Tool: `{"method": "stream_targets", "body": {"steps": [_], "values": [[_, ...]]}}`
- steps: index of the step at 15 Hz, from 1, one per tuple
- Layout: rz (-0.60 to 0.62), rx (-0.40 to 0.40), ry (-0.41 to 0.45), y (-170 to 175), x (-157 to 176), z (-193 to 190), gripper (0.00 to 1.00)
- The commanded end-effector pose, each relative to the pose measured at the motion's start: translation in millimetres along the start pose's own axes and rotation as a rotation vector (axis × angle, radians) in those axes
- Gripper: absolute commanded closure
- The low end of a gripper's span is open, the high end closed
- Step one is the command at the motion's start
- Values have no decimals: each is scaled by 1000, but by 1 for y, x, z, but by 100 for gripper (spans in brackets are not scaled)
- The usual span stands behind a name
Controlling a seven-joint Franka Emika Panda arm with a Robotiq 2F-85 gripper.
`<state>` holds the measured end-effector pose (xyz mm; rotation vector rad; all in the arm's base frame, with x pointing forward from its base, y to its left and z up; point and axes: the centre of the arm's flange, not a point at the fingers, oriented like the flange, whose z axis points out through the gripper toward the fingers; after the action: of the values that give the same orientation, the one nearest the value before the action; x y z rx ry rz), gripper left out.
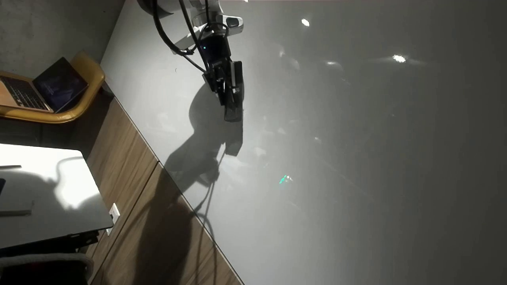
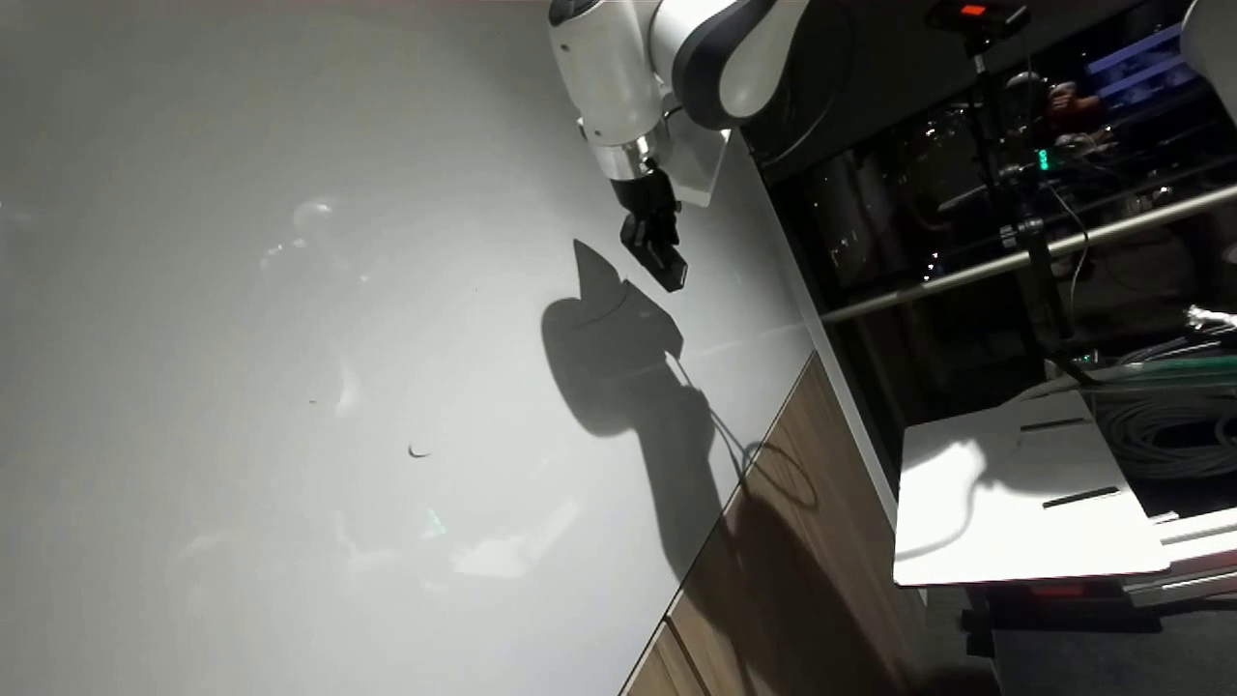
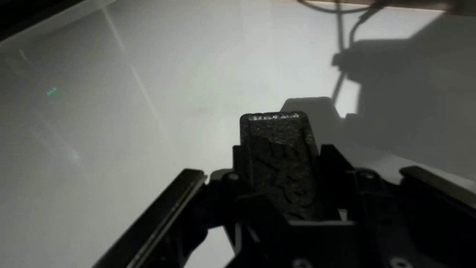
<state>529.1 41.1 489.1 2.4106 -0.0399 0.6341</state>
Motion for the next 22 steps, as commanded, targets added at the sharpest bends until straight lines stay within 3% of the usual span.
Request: {"method": "stream_targets", "body": {"steps": [1,5,9,14,22], "values": [[41,20,45,53,-44,-6,73],[38,77,108,47,-51,-39,73],[-5,182,159,42,-23,-55,73],[-58,252,108,44,22,-32,73],[-110,246,20,53,71,33,73]]}}
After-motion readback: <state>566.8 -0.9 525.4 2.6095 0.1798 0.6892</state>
